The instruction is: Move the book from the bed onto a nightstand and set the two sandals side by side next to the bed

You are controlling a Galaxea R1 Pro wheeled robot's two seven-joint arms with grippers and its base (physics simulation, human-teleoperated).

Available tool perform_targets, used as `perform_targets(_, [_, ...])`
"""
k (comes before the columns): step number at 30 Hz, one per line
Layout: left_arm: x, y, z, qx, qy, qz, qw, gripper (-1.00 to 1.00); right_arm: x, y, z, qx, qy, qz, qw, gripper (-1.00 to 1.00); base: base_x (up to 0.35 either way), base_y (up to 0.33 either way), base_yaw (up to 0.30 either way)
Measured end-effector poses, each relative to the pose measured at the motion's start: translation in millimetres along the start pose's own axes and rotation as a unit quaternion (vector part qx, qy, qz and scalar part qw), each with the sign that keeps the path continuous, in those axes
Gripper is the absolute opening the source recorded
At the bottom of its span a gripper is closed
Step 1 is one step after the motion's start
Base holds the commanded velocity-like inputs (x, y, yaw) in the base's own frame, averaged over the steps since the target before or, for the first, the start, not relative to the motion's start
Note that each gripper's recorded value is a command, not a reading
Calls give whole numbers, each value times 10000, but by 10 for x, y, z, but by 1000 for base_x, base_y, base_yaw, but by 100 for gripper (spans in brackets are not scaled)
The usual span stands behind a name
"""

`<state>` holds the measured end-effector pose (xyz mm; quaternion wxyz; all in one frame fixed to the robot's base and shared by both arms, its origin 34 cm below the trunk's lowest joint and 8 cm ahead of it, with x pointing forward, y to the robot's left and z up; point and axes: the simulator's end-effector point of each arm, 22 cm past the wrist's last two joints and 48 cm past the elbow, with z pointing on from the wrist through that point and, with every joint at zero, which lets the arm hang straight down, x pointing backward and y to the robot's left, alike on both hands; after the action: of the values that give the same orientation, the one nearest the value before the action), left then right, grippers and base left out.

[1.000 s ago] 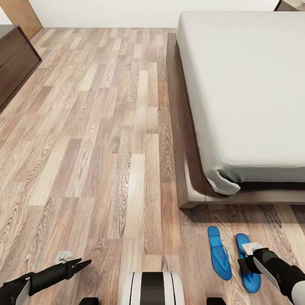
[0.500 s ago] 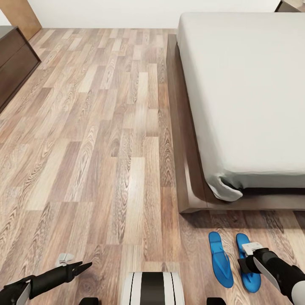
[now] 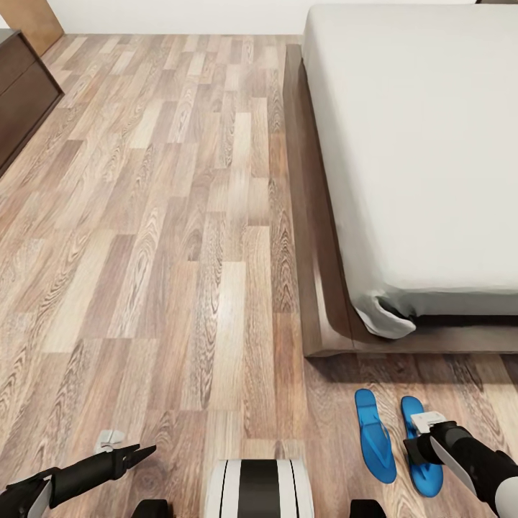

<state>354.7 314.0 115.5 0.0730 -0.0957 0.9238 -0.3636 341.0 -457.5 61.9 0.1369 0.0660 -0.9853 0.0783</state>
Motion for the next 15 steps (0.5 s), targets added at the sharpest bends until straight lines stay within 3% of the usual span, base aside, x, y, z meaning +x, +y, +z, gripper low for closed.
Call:
perform_targets(7, [0, 0, 0, 0, 0, 0, 10000, 100, -34, 10, -5, -12, -56, -8, 10000, -100, 0, 0, 0])
perform_targets(12, [-1, 0, 0, 0, -2, 0, 10000, 100, -432, 210, -148, -192, -526, -157, 9983, -100, 0, 0, 0])
perform_targets(15, [0, 0, 0, 0, 0, 0, 10000, 100, -509, 245, -183, -212, -619, -203, 9977, -100, 0, 0, 0])
